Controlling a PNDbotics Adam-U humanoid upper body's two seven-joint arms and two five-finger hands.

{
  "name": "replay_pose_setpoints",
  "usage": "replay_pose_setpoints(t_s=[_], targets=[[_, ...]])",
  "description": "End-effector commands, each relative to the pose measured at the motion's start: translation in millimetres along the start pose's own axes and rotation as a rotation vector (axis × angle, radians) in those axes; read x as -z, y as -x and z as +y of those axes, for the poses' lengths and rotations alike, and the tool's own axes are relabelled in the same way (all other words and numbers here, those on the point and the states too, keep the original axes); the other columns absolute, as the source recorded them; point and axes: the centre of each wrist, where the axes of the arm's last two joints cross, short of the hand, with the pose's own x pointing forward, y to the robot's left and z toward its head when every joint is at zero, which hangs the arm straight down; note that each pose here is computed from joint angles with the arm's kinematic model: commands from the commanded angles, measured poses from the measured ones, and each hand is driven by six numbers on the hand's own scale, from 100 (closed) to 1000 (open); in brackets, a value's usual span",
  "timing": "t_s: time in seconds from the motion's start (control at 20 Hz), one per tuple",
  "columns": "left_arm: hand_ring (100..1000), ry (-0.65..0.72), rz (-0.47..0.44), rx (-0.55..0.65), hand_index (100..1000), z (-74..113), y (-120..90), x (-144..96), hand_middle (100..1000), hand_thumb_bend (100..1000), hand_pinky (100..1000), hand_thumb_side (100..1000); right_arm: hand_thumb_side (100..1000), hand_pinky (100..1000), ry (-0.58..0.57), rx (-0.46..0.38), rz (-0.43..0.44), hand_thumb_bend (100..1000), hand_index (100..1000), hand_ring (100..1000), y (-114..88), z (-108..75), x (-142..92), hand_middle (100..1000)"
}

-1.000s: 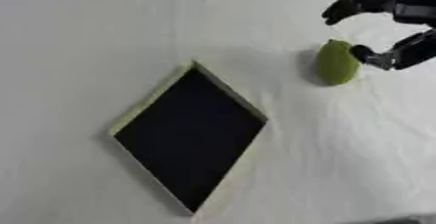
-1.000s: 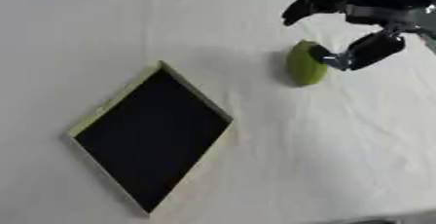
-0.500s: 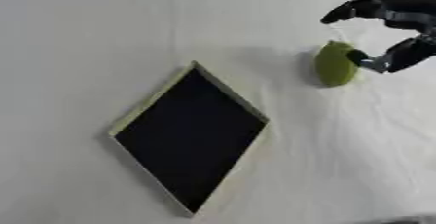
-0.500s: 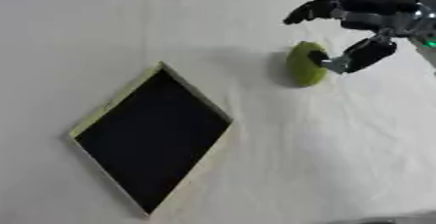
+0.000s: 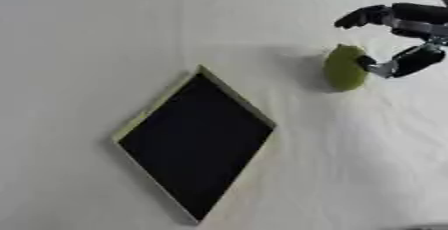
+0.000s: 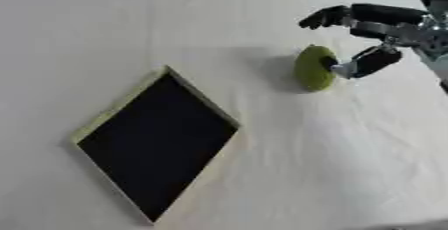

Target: Pick up objects on the table and place them in the box.

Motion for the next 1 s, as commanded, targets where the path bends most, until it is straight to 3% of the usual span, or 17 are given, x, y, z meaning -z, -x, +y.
replay_pose_setpoints(t_s=[0.05, 0.5, 1.0], targets=[[591, 0.014, -0.035, 0.003, 656, 0.4, -7, 7, 600, 100, 503, 469, 172, 908, -0.015, -0.031, 0.036, 124, 1000, 917, 9, -7.5, -7, 906], [590, 0.014, -0.035, 0.0, 656, 0.3, -7, 7, 599, 100, 503, 471, 223, 907, -0.061, -0.008, 0.061, 128, 1000, 914, 22, 4.8, -8, 897], [593, 0.016, -0.034, -0.004, 656, -0.2, -7, 7, 599, 100, 502, 474, 263, 909, -0.106, 0.002, 0.139, 199, 1000, 912, 39, 21.6, -8, 893]])
